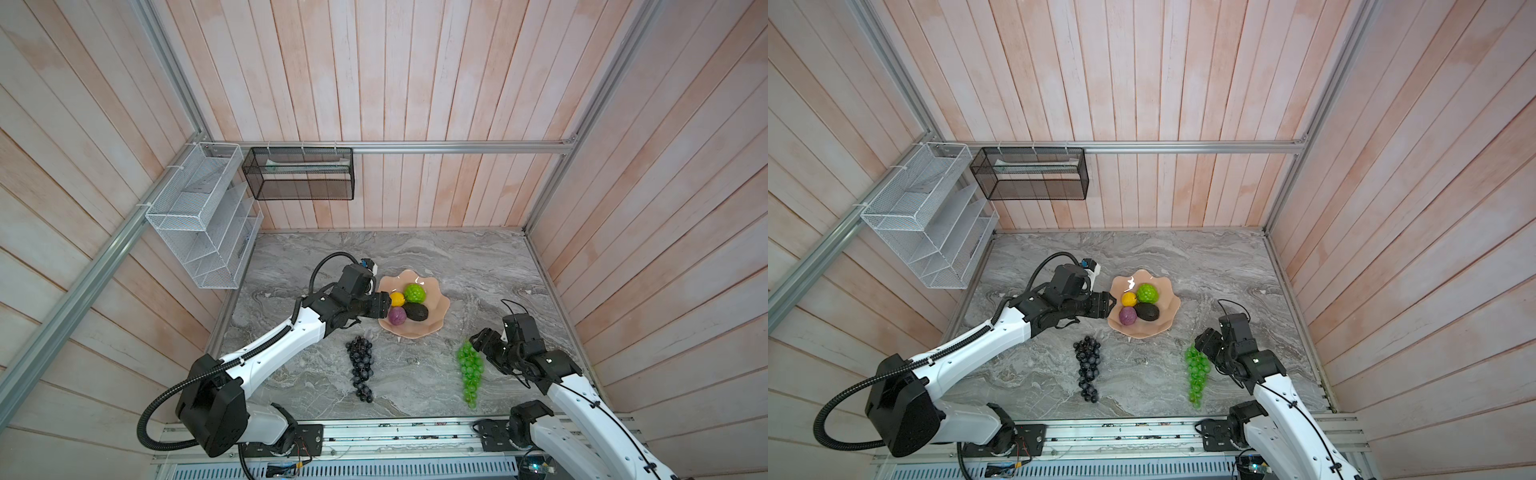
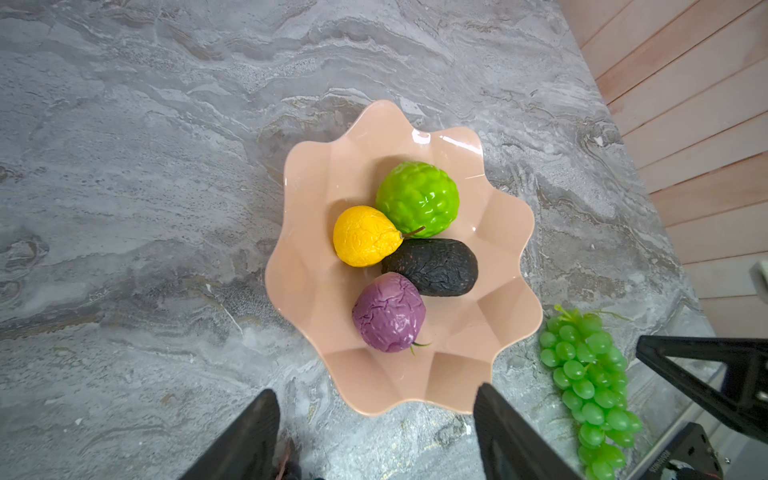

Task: Place and organize the fake fruits in the fruit bowl
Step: 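Lower the right gripper onto the green grapes and close on their stem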

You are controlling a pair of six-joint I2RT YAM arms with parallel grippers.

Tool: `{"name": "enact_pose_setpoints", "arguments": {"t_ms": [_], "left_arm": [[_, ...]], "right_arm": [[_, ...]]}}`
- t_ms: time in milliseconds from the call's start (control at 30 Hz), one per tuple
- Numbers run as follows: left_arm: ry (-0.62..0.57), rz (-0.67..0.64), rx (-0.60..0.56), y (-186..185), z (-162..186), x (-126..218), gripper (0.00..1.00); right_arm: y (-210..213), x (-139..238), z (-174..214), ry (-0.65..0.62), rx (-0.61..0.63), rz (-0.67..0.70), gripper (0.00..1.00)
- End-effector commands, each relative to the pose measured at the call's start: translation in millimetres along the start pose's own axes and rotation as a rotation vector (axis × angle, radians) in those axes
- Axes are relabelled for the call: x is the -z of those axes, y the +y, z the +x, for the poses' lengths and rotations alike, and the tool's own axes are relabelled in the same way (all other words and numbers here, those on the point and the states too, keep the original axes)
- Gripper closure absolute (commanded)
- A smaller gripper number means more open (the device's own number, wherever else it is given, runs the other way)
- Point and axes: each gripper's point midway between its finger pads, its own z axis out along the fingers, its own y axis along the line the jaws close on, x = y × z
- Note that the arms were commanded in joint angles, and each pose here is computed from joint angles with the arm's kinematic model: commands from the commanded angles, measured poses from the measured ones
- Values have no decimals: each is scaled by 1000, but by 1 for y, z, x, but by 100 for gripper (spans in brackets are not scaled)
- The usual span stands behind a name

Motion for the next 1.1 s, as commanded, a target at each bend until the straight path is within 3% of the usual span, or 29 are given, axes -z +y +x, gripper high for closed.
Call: {"name": "enact_pose_setpoints", "arguments": {"t_ms": [0, 167, 400, 533, 667, 1067], "left_arm": [[-25, 13, 2, 0, -4, 5, 24], [-23, 5, 15, 1, -5, 6, 24], [-22, -1, 27, 2, -7, 5, 24], [-20, 1, 34, 0, -9, 5, 24], [-21, 1, 42, 0, -9, 5, 24], [-1, -2, 69, 2, -4, 1, 24]], "right_arm": [[7, -10, -4, 0, 30, -29, 32], [12, -20, -6, 9, 52, -44, 37], [15, -30, -10, 7, 104, -52, 53], [15, -33, -9, 12, 113, -58, 70], [13, -33, -8, 14, 119, -60, 80], [9, -27, -12, -32, 158, -73, 100]]}}
